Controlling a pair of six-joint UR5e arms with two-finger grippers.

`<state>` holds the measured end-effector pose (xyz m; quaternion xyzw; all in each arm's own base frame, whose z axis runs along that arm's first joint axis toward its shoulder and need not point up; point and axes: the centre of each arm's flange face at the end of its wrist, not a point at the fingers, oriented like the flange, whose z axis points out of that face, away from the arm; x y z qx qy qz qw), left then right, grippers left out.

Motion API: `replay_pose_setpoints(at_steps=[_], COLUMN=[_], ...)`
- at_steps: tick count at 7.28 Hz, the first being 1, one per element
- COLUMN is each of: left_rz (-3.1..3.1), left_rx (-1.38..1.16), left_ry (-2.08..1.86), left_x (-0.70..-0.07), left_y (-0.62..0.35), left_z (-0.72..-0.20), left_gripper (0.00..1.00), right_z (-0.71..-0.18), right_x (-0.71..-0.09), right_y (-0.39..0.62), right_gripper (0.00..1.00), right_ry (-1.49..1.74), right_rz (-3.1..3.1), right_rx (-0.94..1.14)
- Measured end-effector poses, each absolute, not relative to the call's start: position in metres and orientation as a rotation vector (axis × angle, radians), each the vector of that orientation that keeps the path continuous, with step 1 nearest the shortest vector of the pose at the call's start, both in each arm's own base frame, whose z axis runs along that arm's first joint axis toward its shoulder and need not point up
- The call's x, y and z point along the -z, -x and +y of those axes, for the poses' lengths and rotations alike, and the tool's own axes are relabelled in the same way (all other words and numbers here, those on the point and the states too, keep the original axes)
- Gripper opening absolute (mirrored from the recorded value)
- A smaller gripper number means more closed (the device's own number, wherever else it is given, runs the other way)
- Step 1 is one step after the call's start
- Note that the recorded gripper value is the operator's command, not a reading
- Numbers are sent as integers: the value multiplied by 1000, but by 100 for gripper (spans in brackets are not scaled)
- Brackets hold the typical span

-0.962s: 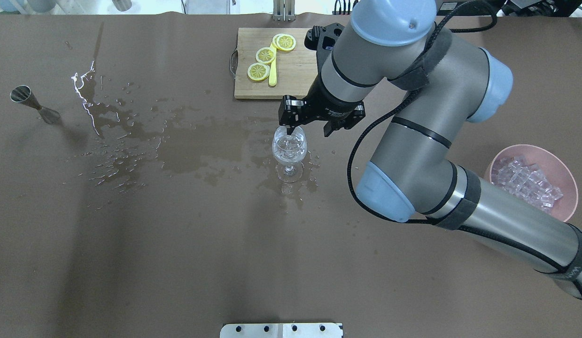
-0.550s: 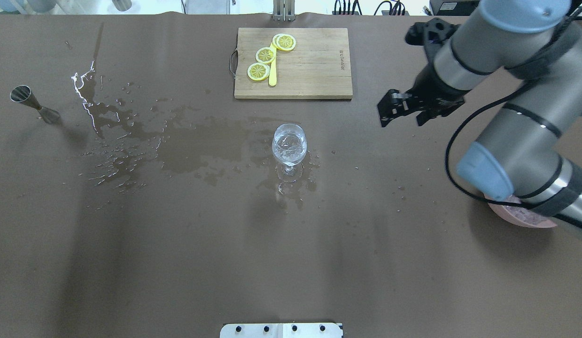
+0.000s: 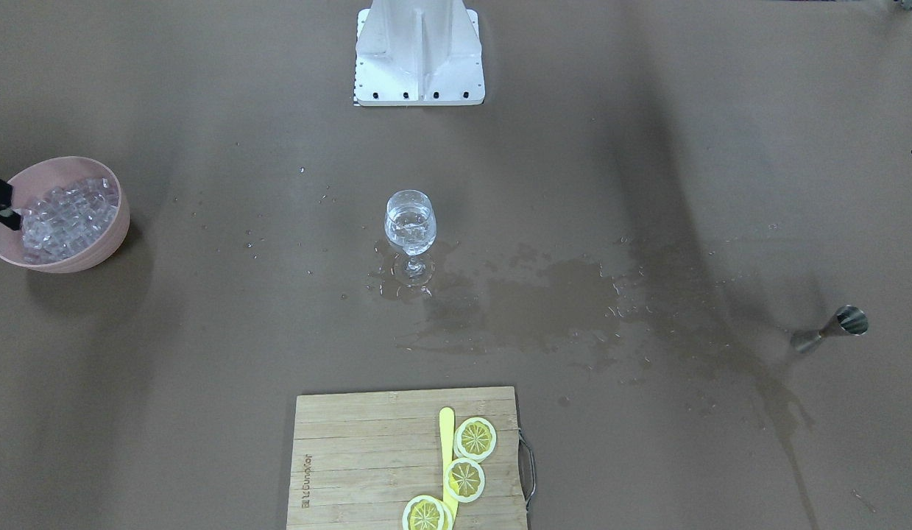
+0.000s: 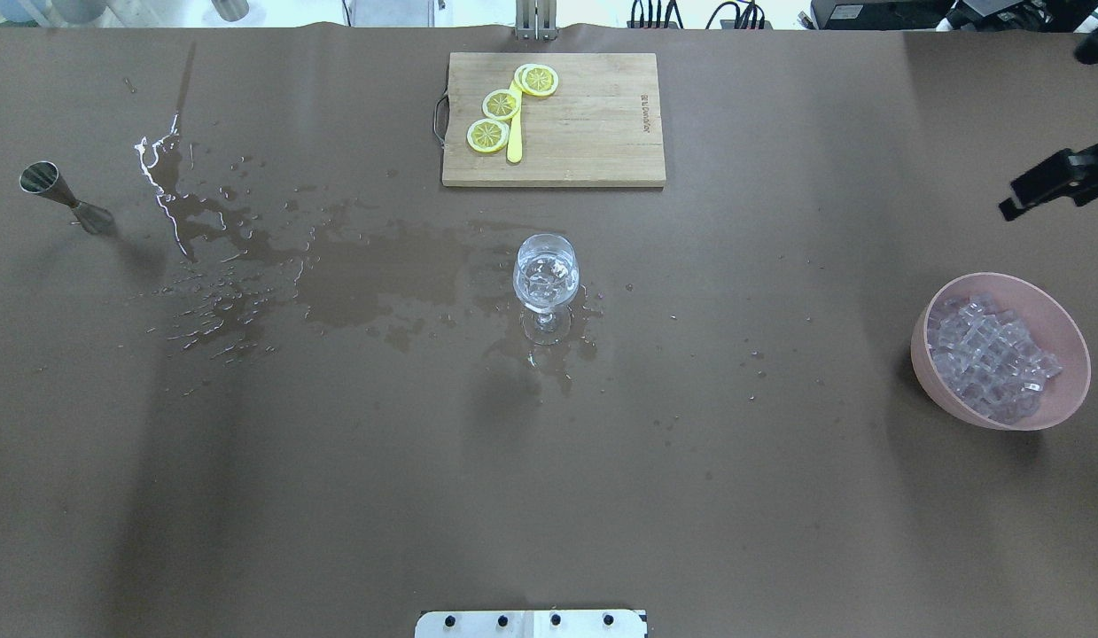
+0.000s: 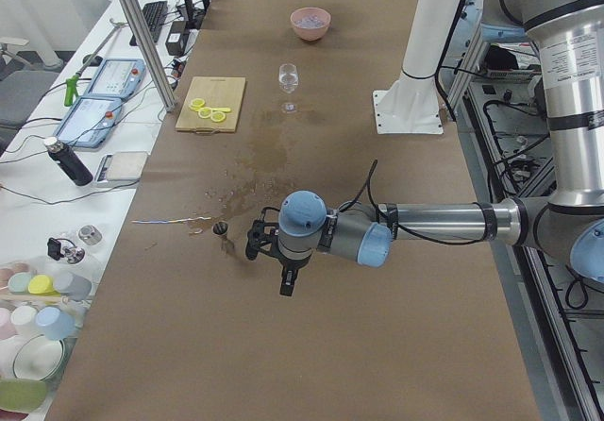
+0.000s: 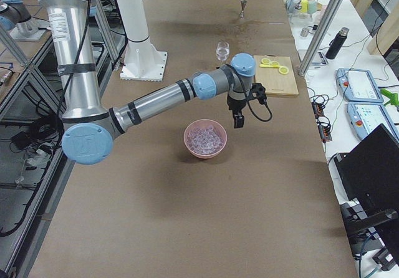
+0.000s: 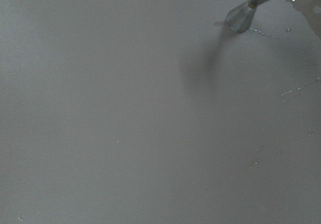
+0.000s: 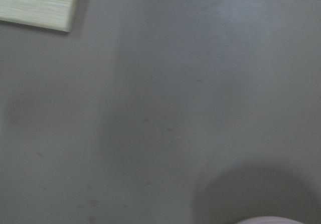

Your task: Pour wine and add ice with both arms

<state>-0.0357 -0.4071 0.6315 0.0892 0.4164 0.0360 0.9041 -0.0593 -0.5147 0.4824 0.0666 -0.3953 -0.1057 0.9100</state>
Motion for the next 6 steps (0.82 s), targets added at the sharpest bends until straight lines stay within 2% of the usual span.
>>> replay_pose_setpoints(at_steps=[2,3,6], left_rz=[855,852,840], left_rx=[-77,-76,-72], left_ry=[-187,-190,-198], left_x=[-631,-631,-628], left_y=[36,37,39], left_z=[-408,-407,-408], left_gripper=[99,99,99], right_z=[-501,-498,-495], right_x=[-584,-611,-620], right_y=[-3,-11,-17], right_gripper=[100,100,100], right_ry=[-116,-92,-85], right_rz=[-782,-783,-785], right_rx=[319,333,323])
